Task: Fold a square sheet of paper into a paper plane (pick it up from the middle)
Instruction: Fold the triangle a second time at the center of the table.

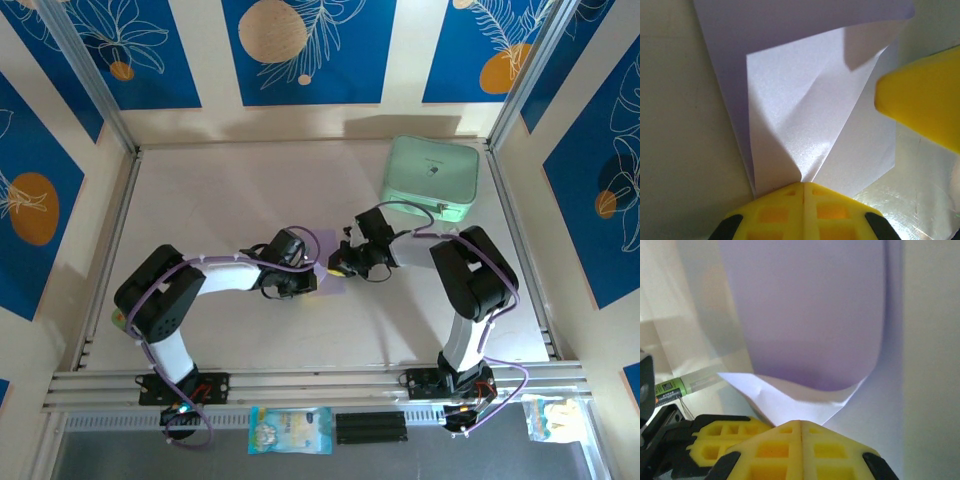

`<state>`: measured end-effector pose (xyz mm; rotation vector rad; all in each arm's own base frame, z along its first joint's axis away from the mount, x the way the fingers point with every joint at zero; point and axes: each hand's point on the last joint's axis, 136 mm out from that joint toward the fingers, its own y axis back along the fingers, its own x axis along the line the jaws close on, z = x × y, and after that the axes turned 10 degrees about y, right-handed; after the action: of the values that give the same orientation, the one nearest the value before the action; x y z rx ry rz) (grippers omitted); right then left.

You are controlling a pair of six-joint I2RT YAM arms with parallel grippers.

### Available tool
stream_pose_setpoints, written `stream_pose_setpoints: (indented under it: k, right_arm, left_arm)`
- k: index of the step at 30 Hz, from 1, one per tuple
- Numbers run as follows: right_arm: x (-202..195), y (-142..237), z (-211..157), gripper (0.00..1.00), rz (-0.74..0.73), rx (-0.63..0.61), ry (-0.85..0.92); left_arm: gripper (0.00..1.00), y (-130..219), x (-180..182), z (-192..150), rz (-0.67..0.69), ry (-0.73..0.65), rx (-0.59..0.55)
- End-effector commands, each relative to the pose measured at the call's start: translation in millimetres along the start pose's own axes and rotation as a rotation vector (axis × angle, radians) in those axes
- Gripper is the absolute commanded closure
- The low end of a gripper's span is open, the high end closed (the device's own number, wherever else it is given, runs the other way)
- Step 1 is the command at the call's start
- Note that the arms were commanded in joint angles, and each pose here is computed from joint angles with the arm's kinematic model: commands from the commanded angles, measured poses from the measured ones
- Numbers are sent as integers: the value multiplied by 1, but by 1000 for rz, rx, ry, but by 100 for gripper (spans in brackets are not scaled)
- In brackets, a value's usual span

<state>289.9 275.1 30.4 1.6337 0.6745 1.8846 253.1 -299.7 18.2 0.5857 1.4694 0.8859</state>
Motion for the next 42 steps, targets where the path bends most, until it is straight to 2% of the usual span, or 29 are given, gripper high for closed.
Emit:
stream_pose_setpoints:
  k: [1, 13, 18, 23, 27, 33, 36, 42]
  right_arm:
    - [9, 0, -12, 95, -1, 35, 29]
    - [19, -25, -13, 95, 14, 84, 64]
    - [5, -30, -16, 96, -25, 95, 35]
    - [-22, -34, -24, 97, -128, 106, 6]
    - [-37, -36, -30, 98, -170, 111, -17]
    - [-42, -37, -30, 98, -183, 112, -32]
    - [-42, -37, -29, 98, -180, 111, -29]
    - [-38, -37, -29, 98, -162, 110, -32]
  left_arm:
    - [100, -4, 40, -17, 121, 39, 52]
    - [100, -4, 32, -17, 90, 32, 58]
    - [100, -2, 30, -17, 82, 36, 50]
    - [98, 5, 22, -18, 50, 27, 49]
    - [94, 7, 31, -28, 59, 24, 69]
    - [94, 15, 55, -45, 141, 10, 100]
    - [94, 27, 42, -35, 131, -26, 68]
    - [91, 33, -10, -7, -13, -61, -14]
